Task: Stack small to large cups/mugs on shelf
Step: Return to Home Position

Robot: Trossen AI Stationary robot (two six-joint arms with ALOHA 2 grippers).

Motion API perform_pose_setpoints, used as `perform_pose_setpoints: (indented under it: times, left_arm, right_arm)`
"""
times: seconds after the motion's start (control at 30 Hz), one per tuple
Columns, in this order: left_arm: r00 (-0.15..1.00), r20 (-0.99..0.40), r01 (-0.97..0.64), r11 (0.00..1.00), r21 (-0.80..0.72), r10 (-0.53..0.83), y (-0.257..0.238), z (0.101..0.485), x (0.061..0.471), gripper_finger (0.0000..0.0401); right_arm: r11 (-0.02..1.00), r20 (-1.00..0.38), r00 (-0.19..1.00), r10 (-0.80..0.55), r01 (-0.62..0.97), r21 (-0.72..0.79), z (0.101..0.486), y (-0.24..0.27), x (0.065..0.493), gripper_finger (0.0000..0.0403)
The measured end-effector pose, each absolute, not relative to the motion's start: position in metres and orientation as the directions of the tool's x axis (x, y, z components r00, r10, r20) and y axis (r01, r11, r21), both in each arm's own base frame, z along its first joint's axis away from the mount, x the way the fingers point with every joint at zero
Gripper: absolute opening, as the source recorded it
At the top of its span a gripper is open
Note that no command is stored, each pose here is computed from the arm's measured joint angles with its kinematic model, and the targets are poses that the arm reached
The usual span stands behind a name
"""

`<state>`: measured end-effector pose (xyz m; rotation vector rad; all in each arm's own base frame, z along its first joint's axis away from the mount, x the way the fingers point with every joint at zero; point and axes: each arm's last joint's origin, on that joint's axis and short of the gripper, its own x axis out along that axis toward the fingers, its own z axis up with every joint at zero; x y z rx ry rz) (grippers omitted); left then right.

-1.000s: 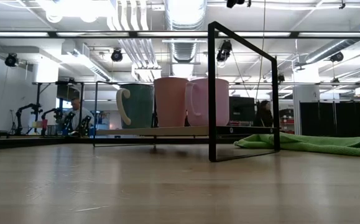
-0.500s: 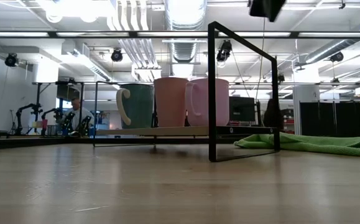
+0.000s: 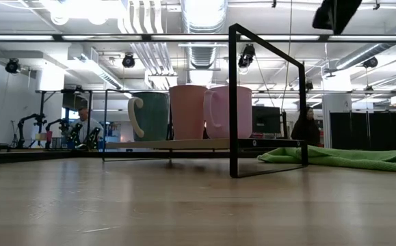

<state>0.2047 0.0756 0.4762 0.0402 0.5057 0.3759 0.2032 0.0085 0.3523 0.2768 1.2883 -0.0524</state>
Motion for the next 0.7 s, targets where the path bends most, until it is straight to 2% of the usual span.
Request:
perform_pose_setpoints:
  times: [0.43, 0.7]
  left_arm:
    - [0.816, -0.448, -0.344, 0.93, 0.129, 0.364, 0.076, 0.478, 0.207, 0.0132]
    - [0.879, -0.351, -0.306, 0.946, 0.104, 0.323, 0.076, 0.487, 0.211, 0.0132]
  right_arm:
    - [0.96, -0.815, 0.567, 0.119, 0.144, 0.241, 0.374, 0.008, 0.191, 0.0028]
    - [0.962, -0.695, 0.714, 0.086, 0.123, 0.245, 0.386, 0.007, 0.207, 0.0028]
